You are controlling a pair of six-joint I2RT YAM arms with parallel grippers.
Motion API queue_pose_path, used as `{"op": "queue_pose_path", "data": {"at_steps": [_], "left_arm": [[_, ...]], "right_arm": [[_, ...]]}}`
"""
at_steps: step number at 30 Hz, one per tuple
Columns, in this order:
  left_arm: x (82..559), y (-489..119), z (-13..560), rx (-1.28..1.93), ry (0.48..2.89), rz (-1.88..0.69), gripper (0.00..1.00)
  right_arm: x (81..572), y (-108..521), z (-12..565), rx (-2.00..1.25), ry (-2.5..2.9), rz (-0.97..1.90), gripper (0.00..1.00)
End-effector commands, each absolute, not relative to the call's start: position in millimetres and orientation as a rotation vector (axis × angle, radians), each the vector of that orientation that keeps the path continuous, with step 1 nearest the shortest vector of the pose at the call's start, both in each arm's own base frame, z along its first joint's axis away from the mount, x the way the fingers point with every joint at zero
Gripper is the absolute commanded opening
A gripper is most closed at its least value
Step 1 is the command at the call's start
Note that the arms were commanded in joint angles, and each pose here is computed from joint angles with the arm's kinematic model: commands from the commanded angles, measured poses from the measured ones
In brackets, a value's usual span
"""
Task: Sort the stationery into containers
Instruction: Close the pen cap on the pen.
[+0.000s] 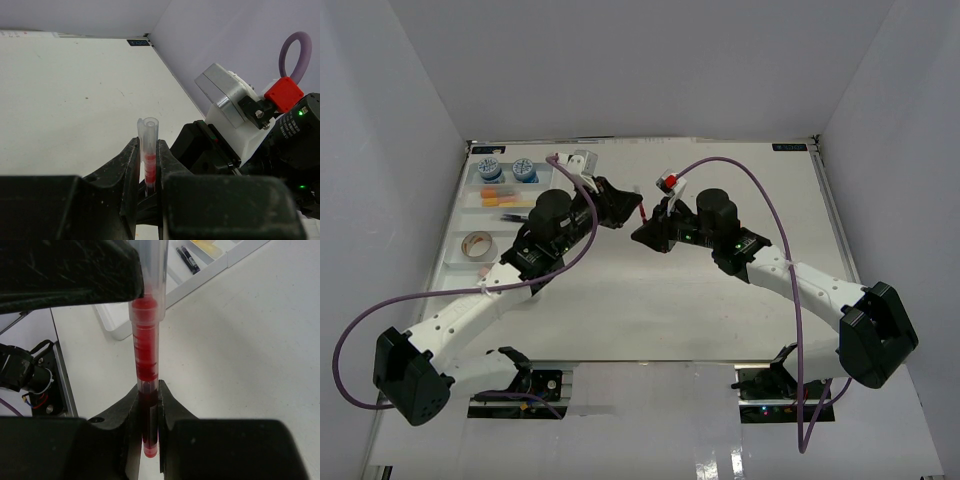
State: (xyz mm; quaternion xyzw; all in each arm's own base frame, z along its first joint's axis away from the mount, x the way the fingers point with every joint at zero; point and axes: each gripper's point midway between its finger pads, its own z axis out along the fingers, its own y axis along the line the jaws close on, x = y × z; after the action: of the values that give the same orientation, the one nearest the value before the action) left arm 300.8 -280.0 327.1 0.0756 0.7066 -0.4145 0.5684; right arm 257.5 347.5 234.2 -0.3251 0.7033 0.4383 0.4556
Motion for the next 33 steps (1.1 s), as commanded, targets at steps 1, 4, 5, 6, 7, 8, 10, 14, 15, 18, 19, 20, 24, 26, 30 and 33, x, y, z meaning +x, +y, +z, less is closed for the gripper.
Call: {"op": "queue_pose_path", "data": {"at_steps": [1,4,5,6,7,8,10,14,15,18,19,20,24,26,30,33], "left_arm": [[288,-276,329,0.190,1.657,-0.999,0.08],[286,-276,329,0.192,1.654,-1.007,0.14],[285,-276,329,0.198,1.654,-1.014,0.21],[284,-277,329,0.200,1.656,-1.018,0.25],[284,-277,329,0.203,1.658,-1.020,0.29],[283,-278,329,0.205,1.656,-1.020,0.40],[282,-276,332,0.208,1.646,-1.023,0.51],[281,-271,344,0.202,1.622,-1.010,0.95],[281,-270,346,0.199,1.619,-1.003,0.98],[282,-265,353,0.191,1.620,-0.977,0.98],[281,-265,351,0.197,1.633,-0.968,0.98],[282,-264,358,0.200,1.625,-0.961,0.98],[284,-260,361,0.254,1.642,-0.913,0.98],[283,-262,366,0.320,1.628,-0.927,0.97],[283,-263,381,0.437,1.585,-0.972,0.96],[285,-264,386,0.530,1.565,-1.050,0.93]], "right_arm": [[268,348,291,-0.750,1.566,1.075,0.08],[269,347,294,-0.744,1.555,1.073,0.08],[270,347,294,-0.742,1.556,1.072,0.08],[269,347,295,-0.741,1.552,1.074,0.08],[270,347,294,-0.742,1.552,1.072,0.08],[269,346,295,-0.742,1.551,1.072,0.08],[269,346,294,-0.744,1.551,1.072,0.08],[266,344,286,-0.745,1.568,1.070,0.08],[267,343,285,-0.743,1.570,1.068,0.08],[266,339,279,-0.739,1.583,1.062,0.08],[265,338,279,-0.741,1.582,1.065,0.08],[266,336,277,-0.741,1.587,1.062,0.08],[262,329,274,-0.785,1.570,1.072,0.08],[262,323,273,-0.810,1.560,1.094,0.08],[259,314,279,-0.867,1.518,1.141,0.08],[251,311,286,-0.943,1.463,1.179,0.08]]}}
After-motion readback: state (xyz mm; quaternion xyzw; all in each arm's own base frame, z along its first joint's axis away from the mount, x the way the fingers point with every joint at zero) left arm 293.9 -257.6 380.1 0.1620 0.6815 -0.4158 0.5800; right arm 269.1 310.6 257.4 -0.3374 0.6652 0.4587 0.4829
